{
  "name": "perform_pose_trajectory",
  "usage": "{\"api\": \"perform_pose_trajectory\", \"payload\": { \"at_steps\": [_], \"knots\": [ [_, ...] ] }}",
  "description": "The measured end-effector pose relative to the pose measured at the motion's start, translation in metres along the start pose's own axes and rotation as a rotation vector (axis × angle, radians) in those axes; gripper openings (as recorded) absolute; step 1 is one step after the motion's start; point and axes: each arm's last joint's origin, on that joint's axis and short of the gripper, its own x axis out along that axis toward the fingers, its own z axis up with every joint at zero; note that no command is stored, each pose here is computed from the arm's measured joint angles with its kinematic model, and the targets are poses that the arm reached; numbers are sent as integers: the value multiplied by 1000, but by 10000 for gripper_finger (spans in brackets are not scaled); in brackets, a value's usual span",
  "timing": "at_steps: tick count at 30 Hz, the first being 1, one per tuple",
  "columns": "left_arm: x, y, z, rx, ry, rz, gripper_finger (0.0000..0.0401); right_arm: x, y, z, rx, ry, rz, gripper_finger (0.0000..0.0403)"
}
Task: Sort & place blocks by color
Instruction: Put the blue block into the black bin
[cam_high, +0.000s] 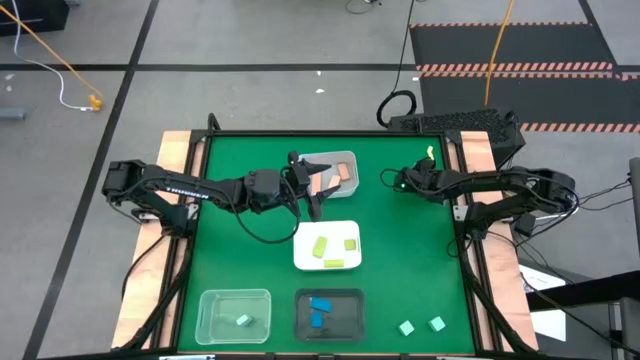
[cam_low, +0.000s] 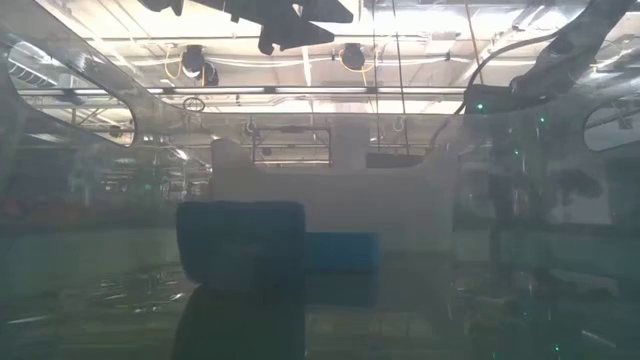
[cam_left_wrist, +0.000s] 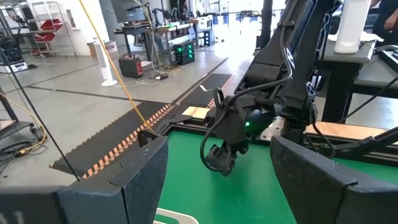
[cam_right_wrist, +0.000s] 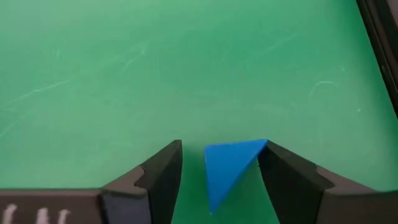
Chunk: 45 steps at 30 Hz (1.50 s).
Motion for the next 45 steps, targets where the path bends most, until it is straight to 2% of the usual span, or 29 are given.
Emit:
{"api": "perform_pose_trajectory", "payload": {
  "at_steps": [3, 10, 16, 20, 26, 29, 39, 45],
  "knots": [
    [0, 0, 0, 0, 0, 0, 282, 0, 0, 0, 0, 1, 0, 169],
    [0, -1, 0, -5, -1, -3, 282, 0, 0, 0, 0, 1, 2, 66],
    [-1, -2, 0, -5, -1, -6, 282, -2, 1, 0, 9, 27, 31, 66],
    [-1, -3, 0, -2, -1, -9, 282, -7, 4, 3, 39, 46, 106, 66],
    [-1, -3, 0, -29, -1, -10, 282, -22, 16, 17, 122, -19, 331, 66],
    [-1, -3, 0, -28, 2, -10, 282, -33, 23, 26, 171, -55, 480, 66],
    [-1, -3, 1, -35, -11, -9, 282, -80, 48, 60, 313, -192, 1107, 66],
    [-2, -3, 6, -97, -55, -9, 282, -103, 53, 67, 341, -233, 1376, 66]
  ]
}}
